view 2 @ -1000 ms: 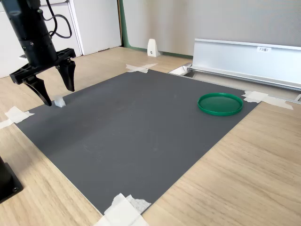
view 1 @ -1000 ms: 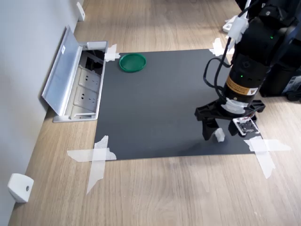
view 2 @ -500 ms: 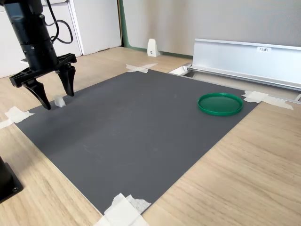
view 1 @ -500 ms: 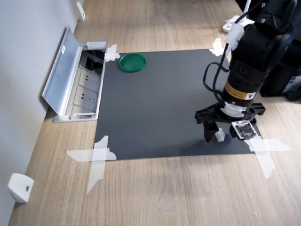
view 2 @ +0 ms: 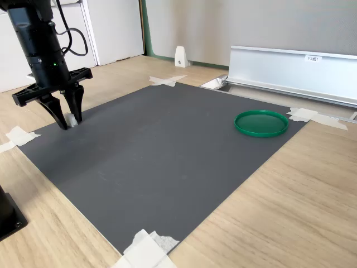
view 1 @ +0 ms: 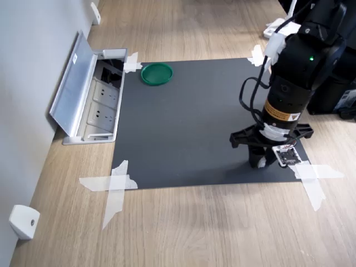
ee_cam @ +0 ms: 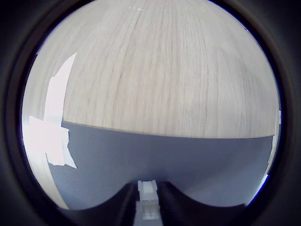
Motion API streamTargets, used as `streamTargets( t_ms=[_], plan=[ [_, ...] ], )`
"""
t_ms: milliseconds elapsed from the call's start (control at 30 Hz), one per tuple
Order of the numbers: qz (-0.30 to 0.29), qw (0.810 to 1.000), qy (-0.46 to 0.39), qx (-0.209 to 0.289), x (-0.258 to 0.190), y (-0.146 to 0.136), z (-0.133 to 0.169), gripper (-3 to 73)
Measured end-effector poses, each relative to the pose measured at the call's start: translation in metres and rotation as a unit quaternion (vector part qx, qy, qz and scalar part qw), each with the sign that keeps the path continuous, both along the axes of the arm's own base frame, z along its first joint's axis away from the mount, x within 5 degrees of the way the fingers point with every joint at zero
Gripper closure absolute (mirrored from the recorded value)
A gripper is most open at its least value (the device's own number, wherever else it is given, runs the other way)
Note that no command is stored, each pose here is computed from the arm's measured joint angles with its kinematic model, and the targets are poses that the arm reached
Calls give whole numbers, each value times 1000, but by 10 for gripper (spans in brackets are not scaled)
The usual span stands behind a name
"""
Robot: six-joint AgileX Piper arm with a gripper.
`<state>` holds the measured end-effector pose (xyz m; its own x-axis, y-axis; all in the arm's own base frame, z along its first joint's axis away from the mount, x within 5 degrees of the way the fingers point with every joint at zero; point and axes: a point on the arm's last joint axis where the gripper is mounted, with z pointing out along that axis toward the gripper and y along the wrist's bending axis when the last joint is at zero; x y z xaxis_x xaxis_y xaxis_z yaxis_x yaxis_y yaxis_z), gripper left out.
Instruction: Grasp a white terminal and put it on the green lid.
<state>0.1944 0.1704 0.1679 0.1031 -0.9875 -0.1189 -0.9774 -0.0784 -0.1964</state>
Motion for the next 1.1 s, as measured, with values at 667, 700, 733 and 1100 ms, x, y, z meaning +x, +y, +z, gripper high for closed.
streamTargets(
  t_ms=[667,700,733,1100],
  plan=[
    [-220,974,-57,19,103,-98,153,610],
    [-237,969,-65,19,108,-112,158,610],
    [-252,965,-71,17,113,-126,161,610],
    [-391,919,-53,-10,147,-257,136,610]
  ],
)
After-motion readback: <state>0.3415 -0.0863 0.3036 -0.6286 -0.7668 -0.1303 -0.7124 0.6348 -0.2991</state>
